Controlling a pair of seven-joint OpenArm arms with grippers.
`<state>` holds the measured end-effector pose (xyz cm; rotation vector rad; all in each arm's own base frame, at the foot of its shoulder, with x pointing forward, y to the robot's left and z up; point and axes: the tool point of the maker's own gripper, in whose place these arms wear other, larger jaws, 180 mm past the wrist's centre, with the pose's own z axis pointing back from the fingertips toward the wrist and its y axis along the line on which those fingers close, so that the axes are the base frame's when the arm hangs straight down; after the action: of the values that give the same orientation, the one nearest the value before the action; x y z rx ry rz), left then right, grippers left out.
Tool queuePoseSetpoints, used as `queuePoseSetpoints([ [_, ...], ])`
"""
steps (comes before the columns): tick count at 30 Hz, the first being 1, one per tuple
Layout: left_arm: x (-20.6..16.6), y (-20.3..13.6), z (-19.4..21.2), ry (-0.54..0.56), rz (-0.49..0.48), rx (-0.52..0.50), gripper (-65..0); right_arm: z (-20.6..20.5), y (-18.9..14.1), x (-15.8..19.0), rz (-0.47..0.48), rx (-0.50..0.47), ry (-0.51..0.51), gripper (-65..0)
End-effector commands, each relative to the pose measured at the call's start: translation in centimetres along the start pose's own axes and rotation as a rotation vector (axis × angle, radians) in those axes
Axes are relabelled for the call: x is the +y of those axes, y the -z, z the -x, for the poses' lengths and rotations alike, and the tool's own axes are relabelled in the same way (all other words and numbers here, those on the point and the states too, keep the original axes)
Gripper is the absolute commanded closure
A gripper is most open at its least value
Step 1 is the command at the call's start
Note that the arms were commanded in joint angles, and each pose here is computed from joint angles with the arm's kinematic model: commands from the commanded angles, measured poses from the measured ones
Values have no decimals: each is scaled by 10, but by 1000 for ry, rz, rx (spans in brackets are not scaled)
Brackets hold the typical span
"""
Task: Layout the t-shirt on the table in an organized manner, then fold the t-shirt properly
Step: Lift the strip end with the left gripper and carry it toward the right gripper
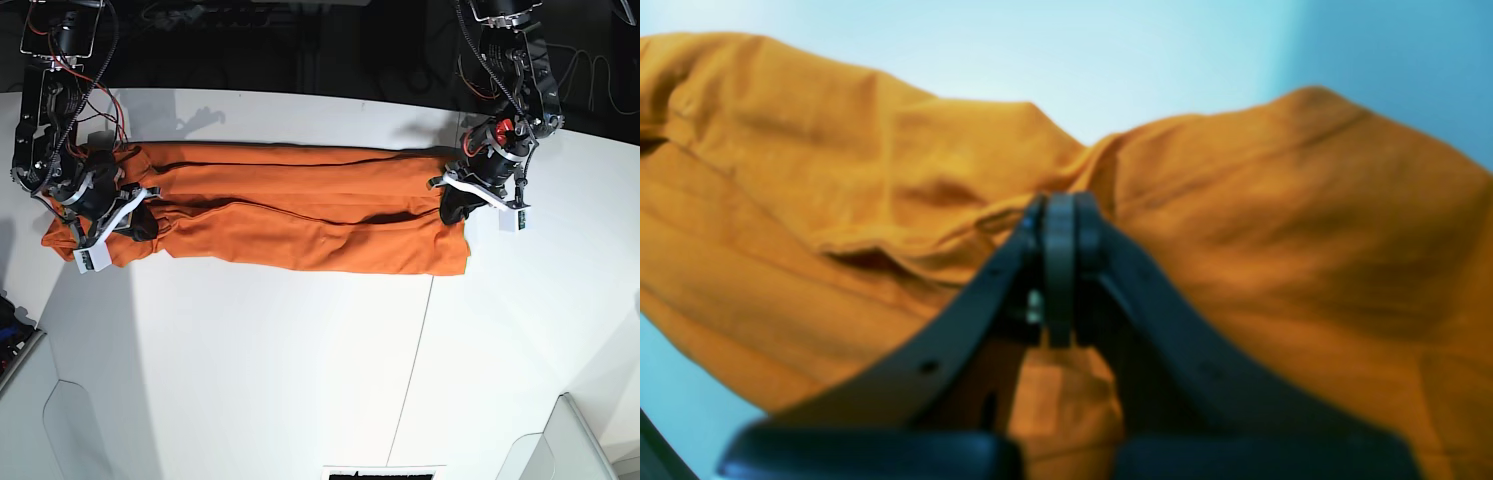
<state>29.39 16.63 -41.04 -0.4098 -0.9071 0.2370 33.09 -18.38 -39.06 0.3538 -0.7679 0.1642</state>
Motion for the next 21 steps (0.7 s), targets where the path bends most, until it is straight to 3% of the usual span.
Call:
queuePoseSetpoints([
  [1,0,1,-1,11,-8,6,0,-15,-4,-1,-6,-43,-16,0],
  [5,4,4,-6,40,-27,5,0,-16,-4,0,-10,-47,-12,0],
  [11,20,-2,-53,83,-62,-57,0,-15,-4,0,-10,-46,-12,0],
  [21,-76,-6,-78,315,176,-83,0,-16,-4,0,-9,-51,-14,0],
])
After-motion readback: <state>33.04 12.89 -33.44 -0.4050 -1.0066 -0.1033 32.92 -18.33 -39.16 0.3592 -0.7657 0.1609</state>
